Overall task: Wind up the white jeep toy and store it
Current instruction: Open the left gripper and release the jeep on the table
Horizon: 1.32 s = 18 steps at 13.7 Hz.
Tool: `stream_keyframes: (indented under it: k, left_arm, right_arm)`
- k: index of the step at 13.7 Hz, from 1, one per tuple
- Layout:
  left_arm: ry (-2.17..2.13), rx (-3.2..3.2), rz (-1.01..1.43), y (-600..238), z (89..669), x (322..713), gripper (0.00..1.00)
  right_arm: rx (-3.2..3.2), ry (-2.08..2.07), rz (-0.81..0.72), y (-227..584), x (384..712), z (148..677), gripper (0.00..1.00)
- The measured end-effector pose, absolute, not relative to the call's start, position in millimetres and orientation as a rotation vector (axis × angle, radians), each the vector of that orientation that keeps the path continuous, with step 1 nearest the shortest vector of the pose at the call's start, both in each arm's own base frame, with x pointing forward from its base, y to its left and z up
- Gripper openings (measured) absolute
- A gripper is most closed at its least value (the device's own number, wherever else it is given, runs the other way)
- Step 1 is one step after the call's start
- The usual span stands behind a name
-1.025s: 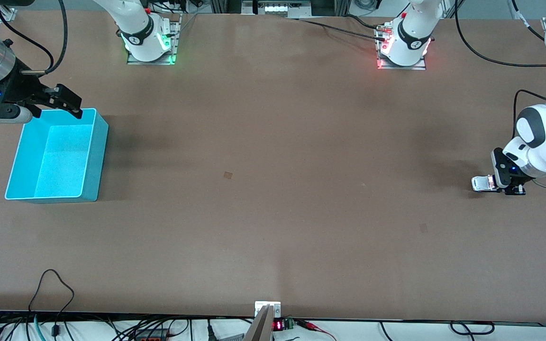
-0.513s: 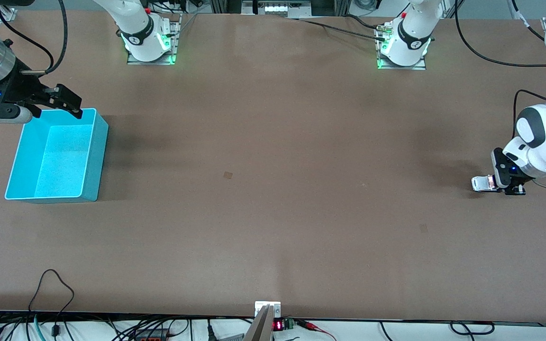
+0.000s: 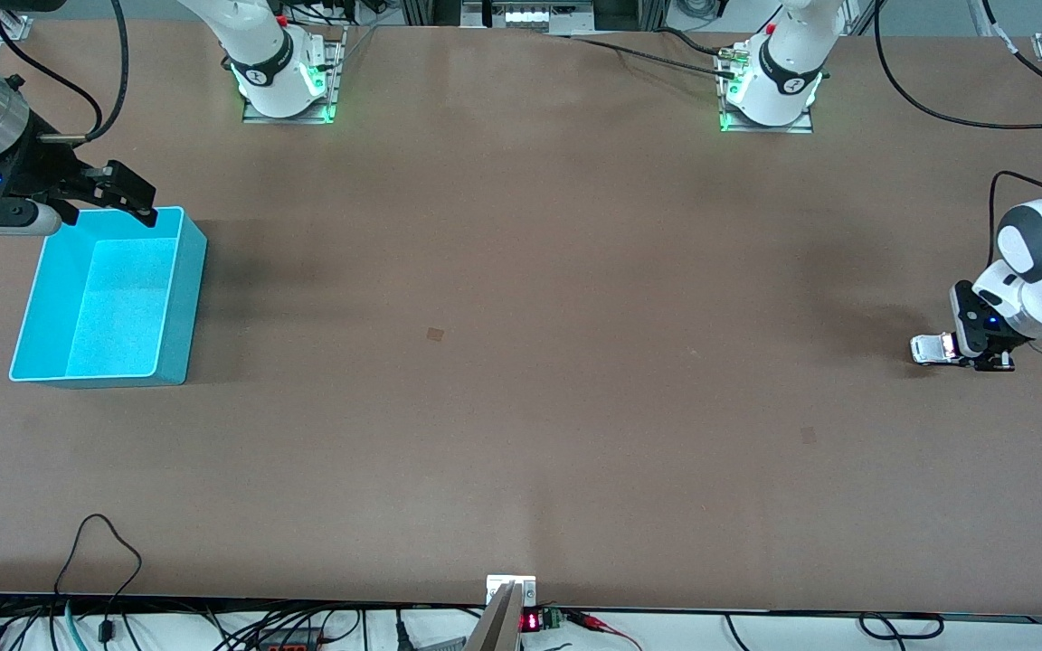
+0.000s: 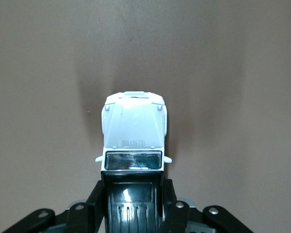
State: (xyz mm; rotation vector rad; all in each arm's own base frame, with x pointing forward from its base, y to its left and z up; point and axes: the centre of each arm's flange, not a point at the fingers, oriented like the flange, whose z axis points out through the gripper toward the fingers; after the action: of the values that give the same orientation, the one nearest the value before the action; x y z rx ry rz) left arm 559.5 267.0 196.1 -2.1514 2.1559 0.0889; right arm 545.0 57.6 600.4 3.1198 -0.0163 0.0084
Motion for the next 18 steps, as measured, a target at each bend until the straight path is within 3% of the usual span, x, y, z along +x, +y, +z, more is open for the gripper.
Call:
stream_keyframes:
  k: [8, 9, 13, 14, 18]
  left_arm:
    - [2.159, -2.149, 0.090, 267, 196, 560, 0.50]
    - [2.171, -2.154, 0.099, 267, 192, 558, 0.54]
    - [2.262, -2.217, 0.189, 265, 158, 548, 0.95]
    - [2.275, -2.224, 0.212, 265, 161, 550, 1.00]
    - [2.290, -2.208, 0.234, 260, 183, 565, 1.00]
  right_arm:
    - [3.120, -0.016, 0.009, 58, 545, 600, 1.00]
    - [3.120, -0.016, 0.009, 58, 545, 600, 1.00]
    - [3.120, -0.016, 0.009, 58, 545, 600, 1.00]
    - [3.120, -0.016, 0.009, 58, 545, 600, 1.00]
    - [3.120, -0.016, 0.009, 58, 545, 600, 1.00]
